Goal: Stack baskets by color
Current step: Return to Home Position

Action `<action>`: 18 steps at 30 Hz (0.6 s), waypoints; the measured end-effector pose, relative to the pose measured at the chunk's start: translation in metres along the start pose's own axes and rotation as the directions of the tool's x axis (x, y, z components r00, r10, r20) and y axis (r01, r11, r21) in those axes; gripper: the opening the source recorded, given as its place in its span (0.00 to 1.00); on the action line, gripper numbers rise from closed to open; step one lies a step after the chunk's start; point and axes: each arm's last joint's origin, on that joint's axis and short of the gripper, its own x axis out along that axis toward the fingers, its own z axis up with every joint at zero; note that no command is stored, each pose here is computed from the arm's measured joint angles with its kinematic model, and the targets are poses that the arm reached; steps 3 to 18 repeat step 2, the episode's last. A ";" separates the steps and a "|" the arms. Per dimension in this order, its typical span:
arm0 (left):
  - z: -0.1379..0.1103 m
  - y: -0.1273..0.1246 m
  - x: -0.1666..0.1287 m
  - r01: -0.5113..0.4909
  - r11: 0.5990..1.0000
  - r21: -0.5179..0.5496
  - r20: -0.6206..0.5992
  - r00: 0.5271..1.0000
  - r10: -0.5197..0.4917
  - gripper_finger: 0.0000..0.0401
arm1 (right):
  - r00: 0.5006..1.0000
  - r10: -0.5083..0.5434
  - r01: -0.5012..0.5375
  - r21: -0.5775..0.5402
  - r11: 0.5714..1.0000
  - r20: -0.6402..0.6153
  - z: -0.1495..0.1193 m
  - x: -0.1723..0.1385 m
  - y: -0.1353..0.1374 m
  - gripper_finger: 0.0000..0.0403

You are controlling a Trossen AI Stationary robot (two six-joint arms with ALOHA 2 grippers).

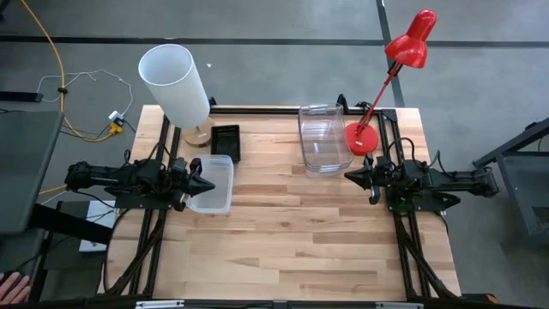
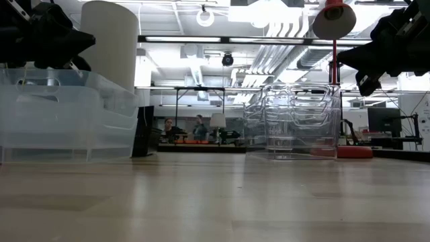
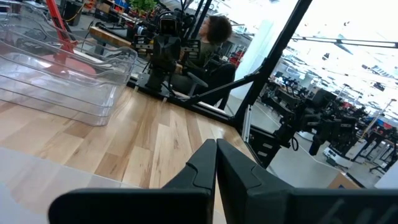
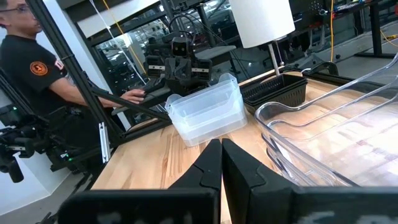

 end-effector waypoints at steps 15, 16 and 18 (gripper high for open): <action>0.000 0.000 0.000 0.000 1.000 0.000 0.000 1.000 0.000 0.00 | 1.000 0.000 0.000 0.000 1.000 0.000 0.000 0.000 0.000 0.00; 0.000 0.000 0.000 0.000 1.000 0.000 0.000 1.000 0.000 0.00 | 1.000 0.000 0.000 0.000 1.000 0.000 0.000 0.000 0.000 0.00; 0.000 0.000 0.000 0.000 1.000 0.000 0.000 1.000 0.000 0.00 | 1.000 0.000 0.000 0.000 1.000 0.000 0.000 0.000 0.000 0.00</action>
